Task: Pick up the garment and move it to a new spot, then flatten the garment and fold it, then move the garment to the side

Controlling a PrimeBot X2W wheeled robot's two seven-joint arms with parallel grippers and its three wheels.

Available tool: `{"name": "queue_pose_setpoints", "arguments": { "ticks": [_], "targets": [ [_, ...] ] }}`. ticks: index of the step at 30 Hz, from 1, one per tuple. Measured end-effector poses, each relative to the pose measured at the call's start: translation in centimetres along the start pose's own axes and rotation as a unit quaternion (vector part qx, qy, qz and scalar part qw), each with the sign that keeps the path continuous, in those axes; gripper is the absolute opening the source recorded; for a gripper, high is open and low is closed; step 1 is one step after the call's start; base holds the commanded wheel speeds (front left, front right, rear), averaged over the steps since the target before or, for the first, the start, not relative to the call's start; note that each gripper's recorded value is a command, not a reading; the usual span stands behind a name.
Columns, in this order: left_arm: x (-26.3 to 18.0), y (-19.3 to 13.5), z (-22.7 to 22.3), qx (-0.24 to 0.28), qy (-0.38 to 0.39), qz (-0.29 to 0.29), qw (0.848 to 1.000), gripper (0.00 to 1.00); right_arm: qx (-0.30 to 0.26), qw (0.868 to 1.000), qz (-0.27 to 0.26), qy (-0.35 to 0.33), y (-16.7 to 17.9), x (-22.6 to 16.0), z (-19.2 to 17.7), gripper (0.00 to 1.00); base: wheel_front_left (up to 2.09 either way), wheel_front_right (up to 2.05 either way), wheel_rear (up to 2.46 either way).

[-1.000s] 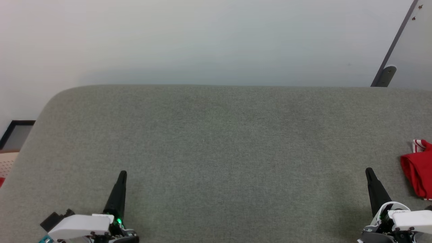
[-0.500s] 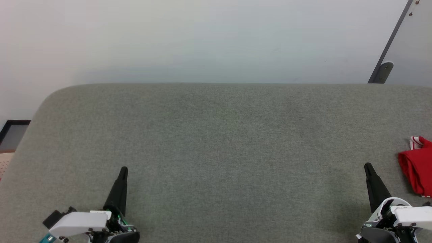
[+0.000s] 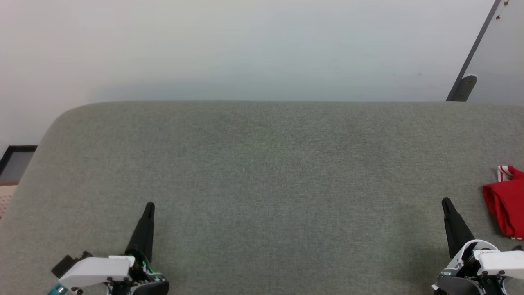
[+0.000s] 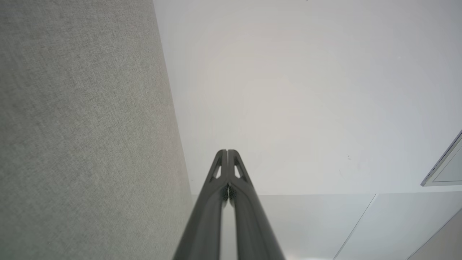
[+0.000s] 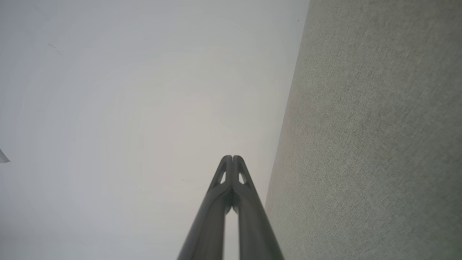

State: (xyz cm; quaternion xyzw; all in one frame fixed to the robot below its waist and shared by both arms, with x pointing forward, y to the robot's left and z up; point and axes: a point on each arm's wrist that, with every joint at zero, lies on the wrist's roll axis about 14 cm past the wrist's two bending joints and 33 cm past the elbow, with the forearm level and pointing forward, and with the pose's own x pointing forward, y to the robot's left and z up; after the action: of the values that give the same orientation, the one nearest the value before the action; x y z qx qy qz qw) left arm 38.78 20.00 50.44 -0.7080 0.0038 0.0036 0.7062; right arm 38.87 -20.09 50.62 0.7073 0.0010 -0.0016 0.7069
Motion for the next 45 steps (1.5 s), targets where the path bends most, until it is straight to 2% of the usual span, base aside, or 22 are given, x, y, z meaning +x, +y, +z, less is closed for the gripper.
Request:
{"name": "queue_pose_setpoints", "arguments": {
  "ticks": [45],
  "targets": [
    [0.0, 0.0, -0.01, -0.001, 0.001, 0.0, 1.0, 0.0, 0.0, 1.0, 0.0, 0.0, 0.0, 0.0, 0.0, 0.0, 0.0, 0.0, 0.0]
  ]
}}
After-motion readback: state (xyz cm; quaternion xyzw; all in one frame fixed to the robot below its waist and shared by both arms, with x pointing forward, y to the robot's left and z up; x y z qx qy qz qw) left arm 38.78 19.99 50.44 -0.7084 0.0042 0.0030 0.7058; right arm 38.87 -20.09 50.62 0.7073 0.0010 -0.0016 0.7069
